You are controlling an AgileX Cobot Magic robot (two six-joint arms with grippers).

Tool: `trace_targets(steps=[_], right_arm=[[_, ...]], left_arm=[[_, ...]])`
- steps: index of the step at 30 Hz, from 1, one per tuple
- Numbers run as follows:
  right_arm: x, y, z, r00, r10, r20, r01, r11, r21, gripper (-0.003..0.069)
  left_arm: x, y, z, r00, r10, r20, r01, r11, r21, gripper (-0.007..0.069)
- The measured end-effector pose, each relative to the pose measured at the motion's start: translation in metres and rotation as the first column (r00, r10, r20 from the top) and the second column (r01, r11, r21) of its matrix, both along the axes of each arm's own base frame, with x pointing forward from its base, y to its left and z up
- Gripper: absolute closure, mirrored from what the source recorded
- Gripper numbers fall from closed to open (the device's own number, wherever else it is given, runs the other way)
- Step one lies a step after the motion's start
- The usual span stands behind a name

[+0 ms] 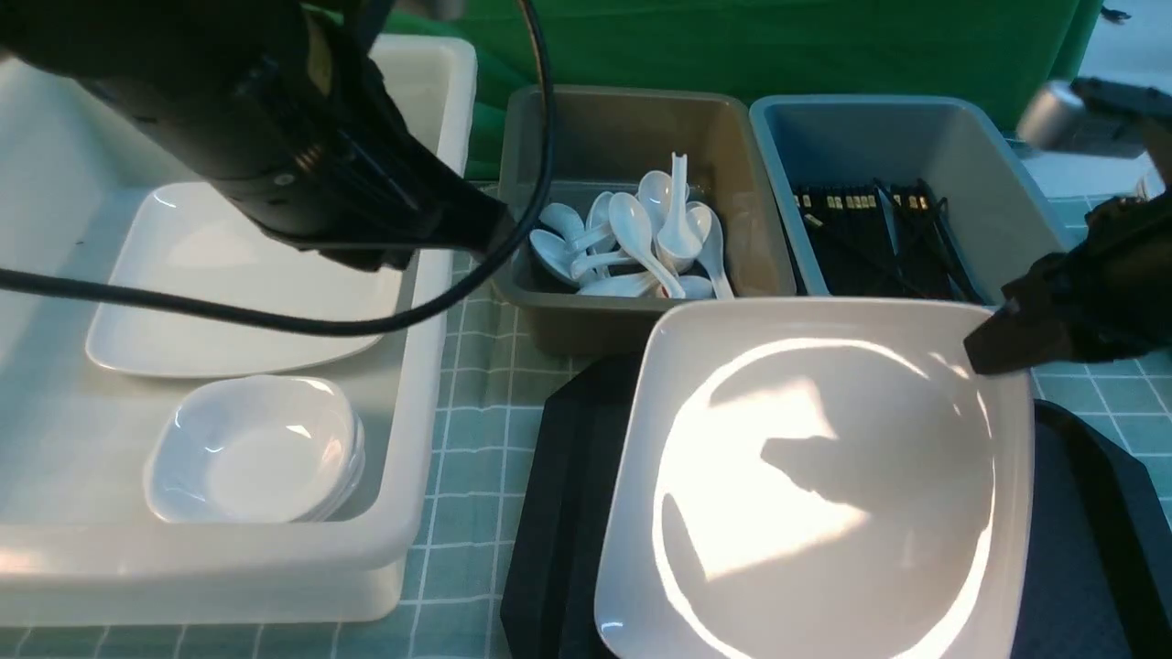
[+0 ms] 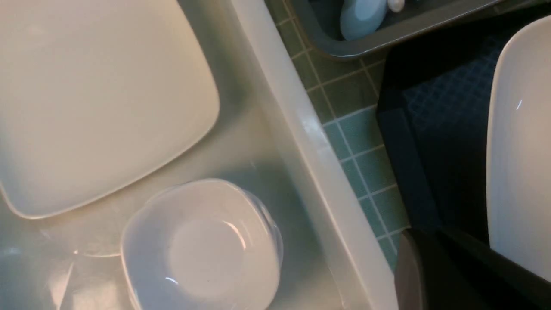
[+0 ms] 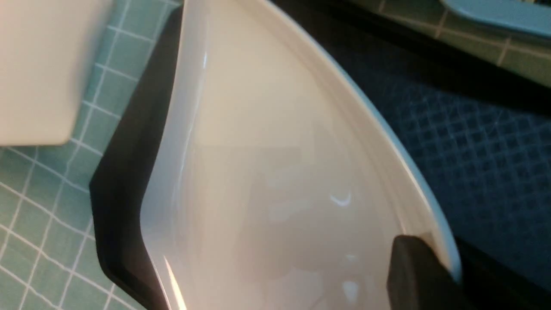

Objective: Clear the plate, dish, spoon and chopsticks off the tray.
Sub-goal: Use the right arm to grab a plate from the dinner plate, then use the right arm to put the plate into the large storage box on the left

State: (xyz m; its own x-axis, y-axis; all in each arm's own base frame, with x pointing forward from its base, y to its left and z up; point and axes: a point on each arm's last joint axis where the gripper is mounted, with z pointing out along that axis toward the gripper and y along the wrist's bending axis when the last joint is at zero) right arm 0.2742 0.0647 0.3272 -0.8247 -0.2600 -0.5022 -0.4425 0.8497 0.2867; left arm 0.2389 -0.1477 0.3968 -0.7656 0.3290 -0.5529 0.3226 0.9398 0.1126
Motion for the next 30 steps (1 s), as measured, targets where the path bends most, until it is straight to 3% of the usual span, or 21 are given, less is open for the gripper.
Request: trace_targets(steps=[2, 7, 16, 23, 30], right_arm=[[0.0, 0.001, 0.009, 1.0, 0.003, 0.022, -0.004, 1.0, 0.013, 0.0604], [0.003, 0.005, 0.061, 0.989, 0.019, 0.148, -0.028, 0.998, 0.063, 0.0604], [0.024, 0.019, 0.135, 0.947, 0.02, 0.32, -0.082, 0.98, 0.183, 0.0604], [0.086, 0.091, 0.13, 0.931, 0.157, 0.331, -0.246, 0.936, 0.25, 0.0604], [0.14, 0.178, 0.079, 0.913, 0.237, 0.331, -0.339, 0.893, 0.297, 0.0604]], left_arm=[[-0.001, 0.007, 0.004, 1.0, 0.025, 0.006, -0.025, 1.0, -0.01, 0.0617], [-0.002, 0.059, 0.02, 0.978, 0.208, -0.006, -0.208, 0.975, -0.083, 0.0617], [-0.022, 0.123, 0.042, 0.928, 0.37, 0.028, -0.359, 0.914, -0.188, 0.0617], [-0.046, 0.14, 0.058, 0.905, 0.416, 0.087, -0.387, 0.891, -0.238, 0.0617], [-0.068, 0.139, 0.07, 0.908, 0.399, 0.13, -0.351, 0.892, -0.286, 0.0615]])
